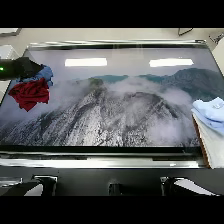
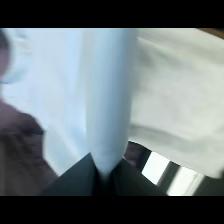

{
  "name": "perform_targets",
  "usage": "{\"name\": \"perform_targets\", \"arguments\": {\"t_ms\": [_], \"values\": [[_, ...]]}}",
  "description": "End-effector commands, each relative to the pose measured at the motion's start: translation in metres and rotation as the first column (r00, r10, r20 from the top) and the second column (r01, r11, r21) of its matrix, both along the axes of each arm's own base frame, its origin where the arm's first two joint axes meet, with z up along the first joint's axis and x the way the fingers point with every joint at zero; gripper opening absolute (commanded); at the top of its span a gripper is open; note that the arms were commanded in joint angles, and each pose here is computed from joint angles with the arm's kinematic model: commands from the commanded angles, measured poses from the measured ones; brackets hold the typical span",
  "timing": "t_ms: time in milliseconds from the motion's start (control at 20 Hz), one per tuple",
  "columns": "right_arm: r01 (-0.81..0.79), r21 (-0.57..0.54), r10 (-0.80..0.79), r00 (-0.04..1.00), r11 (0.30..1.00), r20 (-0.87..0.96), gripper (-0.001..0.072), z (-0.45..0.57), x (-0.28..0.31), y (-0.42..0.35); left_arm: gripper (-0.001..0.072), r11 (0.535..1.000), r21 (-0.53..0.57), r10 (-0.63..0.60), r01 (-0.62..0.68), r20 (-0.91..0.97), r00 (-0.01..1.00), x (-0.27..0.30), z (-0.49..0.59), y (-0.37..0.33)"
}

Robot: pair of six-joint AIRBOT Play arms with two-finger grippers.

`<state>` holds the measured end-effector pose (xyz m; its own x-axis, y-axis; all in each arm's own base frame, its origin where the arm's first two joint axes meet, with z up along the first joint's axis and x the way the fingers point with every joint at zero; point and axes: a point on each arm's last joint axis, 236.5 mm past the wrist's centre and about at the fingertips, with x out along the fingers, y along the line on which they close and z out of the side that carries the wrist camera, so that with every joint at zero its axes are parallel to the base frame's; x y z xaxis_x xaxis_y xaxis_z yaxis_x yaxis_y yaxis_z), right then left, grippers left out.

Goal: Fold the clothes and pants, and hang the long-sleeved shirts on hangers.

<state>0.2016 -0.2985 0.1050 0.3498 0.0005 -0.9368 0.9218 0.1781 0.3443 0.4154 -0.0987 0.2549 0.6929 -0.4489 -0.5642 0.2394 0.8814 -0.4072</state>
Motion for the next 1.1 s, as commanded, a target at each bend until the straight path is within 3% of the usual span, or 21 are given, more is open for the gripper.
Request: {"name": "perform_targets", "arguments": {"t_ms": [0,250,300,350,400,450,550,650,700,800,900,950,1000,1050], "values": [[0.012,0.057,0.001,0.974,0.998,-0.226,0.0046,-0.061,-0.057,0.025,0.0022,1.000,0.000,0.000,0.000,0.000,1.000,0.000,0.000,0.000],[0.012,0.078,0.009,0.963,0.997,-0.269,0.0048,-0.099,-0.069,0.032,0.0022,1.000,-0.003,0.002,-0.002,-0.002,1.000,0.000,0.000,0.000],[0.015,0.074,0.005,0.965,0.997,-0.263,0.0082,-0.101,-0.067,0.031,0.0022,1.000,-0.003,0.002,-0.002,-0.002,1.000,0.000,0.000,0.000],[0.016,0.076,0.003,0.970,0.997,-0.244,0.0320,-0.101,-0.062,0.031,0.0022,1.000,-0.003,0.002,-0.002,-0.002,1.000,0.000,0.000,0.000],[0.015,0.081,0.003,0.976,0.997,-0.220,0.0626,-0.100,-0.057,0.033,0.0022,1.000,-0.003,0.002,-0.002,-0.001,1.000,0.000,0.000,0.000],[-0.018,0.070,0.030,0.982,0.997,-0.184,0.0697,-0.097,-0.049,0.031,0.0022,1.000,-0.003,0.004,-0.004,0.002,1.000,0.001,0.001,0.000],[-0.074,-0.024,0.072,0.995,0.997,-0.071,0.0708,-0.065,-0.021,0.012,0.0022,1.000,-0.023,0.018,-0.017,0.048,0.999,0.006,0.014,0.000],[-0.046,-0.291,0.106,0.975,0.955,0.193,0.0707,0.024,0.040,-0.035,0.0021,0.997,-0.053,0.060,-0.051,0.185,0.981,0.018,0.057,0.004],[-0.006,-0.455,0.174,0.928,0.890,0.328,0.0707,0.091,0.075,-0.051,0.0020,0.996,-0.059,0.086,-0.073,0.274,0.958,0.024,0.083,0.009],[0.053,-0.685,0.363,0.817,0.727,0.448,0.0704,0.206,0.133,-0.038,0.0018,0.977,0.069,0.159,-0.202,0.397,0.904,0.040,0.105,0.042],[-0.008,-0.761,0.545,0.703,0.648,0.457,0.0681,0.255,0.191,0.031,0.0019,0.901,0.230,0.295,-0.368,0.300,0.907,0.050,0.062,0.089],[-0.110,-0.764,0.626,0.652,0.636,0.427,0.0630,0.247,0.217,0.076,0.0020,0.856,0.341,0.339,-0.388,0.196,0.920,0.047,0.025,0.106],[-0.297,-0.752,0.713,0.630,0.589,0.309,0.0554,0.208,0.235,0.122,0.0021,0.832,0.422,0.364,-0.360,0.075,0.929,0.040,-0.014,0.116],[-0.481,-0.675,0.761,0.621,0.559,0.188,0.0554,0.154,0.242,0.160,0.0051,0.831,0.463,0.383,-0.307,-0.077,0.920,0.029,-0.058,0.117]]}}
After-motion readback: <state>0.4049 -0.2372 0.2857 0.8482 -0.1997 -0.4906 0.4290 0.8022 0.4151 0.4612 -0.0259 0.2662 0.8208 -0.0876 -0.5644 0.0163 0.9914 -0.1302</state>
